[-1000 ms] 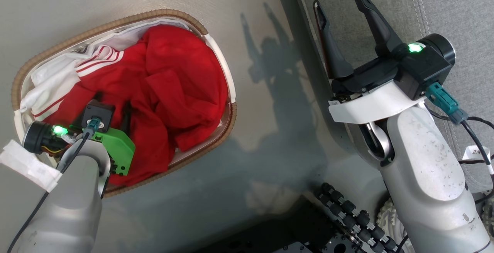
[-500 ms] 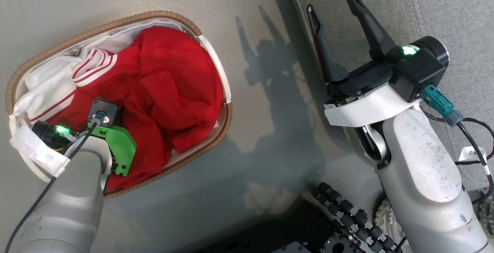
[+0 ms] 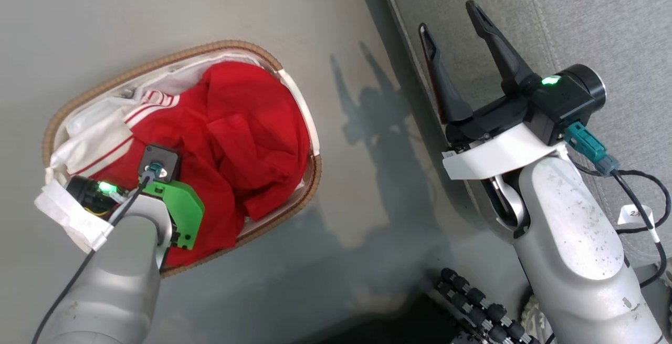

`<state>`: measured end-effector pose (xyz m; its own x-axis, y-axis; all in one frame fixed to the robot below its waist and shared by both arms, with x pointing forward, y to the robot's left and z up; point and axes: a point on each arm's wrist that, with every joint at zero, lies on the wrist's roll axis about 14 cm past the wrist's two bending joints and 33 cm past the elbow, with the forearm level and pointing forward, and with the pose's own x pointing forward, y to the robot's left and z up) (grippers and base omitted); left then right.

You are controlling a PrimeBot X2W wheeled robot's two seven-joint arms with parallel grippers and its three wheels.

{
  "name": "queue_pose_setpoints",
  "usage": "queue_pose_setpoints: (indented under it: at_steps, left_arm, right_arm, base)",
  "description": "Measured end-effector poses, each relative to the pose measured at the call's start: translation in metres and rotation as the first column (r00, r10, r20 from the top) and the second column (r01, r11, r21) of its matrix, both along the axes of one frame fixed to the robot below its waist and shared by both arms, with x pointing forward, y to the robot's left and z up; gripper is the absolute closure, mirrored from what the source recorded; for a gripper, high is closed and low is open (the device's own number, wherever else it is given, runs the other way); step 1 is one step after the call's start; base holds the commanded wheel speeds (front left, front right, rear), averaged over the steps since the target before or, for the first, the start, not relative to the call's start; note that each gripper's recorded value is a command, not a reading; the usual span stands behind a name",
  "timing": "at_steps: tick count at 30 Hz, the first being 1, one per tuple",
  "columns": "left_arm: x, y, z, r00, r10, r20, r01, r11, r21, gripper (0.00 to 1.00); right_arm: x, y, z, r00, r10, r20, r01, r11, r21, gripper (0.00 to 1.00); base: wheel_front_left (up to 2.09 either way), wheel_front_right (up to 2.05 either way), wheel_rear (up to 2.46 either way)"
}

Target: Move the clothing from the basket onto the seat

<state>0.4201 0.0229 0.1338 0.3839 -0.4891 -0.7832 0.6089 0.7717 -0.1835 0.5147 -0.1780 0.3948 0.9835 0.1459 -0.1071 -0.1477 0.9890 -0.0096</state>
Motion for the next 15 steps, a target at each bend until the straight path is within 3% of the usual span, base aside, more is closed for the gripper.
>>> queue_pose_setpoints:
  at_steps: [15]
  left_arm:
    - [0.015, -0.008, 0.100, 0.970, 0.164, 0.180, -0.138, 0.979, -0.149, 1.00]
  right_arm:
    - [-0.031, 0.006, 0.050, 0.998, -0.008, 0.065, 0.007, 1.000, 0.009, 0.00]
  base:
    - [0.00, 0.00, 0.00]
